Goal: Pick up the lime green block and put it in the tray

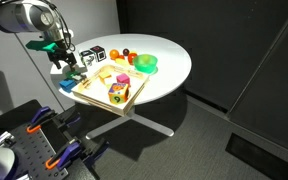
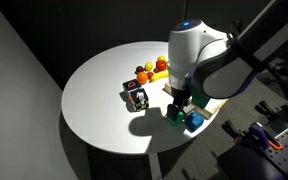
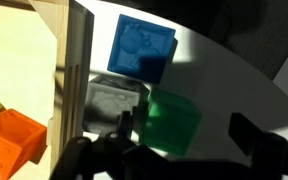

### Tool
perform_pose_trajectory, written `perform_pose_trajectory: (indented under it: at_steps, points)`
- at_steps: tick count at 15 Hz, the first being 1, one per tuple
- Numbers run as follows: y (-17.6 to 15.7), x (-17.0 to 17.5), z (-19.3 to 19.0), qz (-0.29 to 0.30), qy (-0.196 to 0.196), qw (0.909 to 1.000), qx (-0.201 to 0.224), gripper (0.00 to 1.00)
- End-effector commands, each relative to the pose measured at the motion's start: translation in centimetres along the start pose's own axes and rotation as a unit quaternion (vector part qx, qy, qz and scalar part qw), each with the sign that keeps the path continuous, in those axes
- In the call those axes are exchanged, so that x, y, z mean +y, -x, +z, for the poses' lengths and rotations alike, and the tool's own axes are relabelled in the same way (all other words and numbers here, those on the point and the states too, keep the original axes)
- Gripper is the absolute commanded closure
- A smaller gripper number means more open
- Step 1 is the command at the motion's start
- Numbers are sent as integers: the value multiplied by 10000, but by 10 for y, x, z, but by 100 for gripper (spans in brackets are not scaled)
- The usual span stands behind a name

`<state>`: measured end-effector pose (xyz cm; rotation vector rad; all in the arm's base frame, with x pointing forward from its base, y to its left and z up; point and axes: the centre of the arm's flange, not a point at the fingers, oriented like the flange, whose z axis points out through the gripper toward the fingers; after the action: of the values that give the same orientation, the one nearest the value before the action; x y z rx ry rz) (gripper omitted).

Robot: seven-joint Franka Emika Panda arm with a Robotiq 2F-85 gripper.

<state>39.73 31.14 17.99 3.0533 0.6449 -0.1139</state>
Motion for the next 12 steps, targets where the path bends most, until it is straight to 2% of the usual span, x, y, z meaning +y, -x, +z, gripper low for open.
perform_pose_trajectory:
  at_steps: [1,6,12]
  points:
    - [0,-1,0,-5,2,10000,-3,0]
    - [-1,0,-1,-2,4,10000,-2,0]
    - [-8,1,17,61,-94,9999,-55,0]
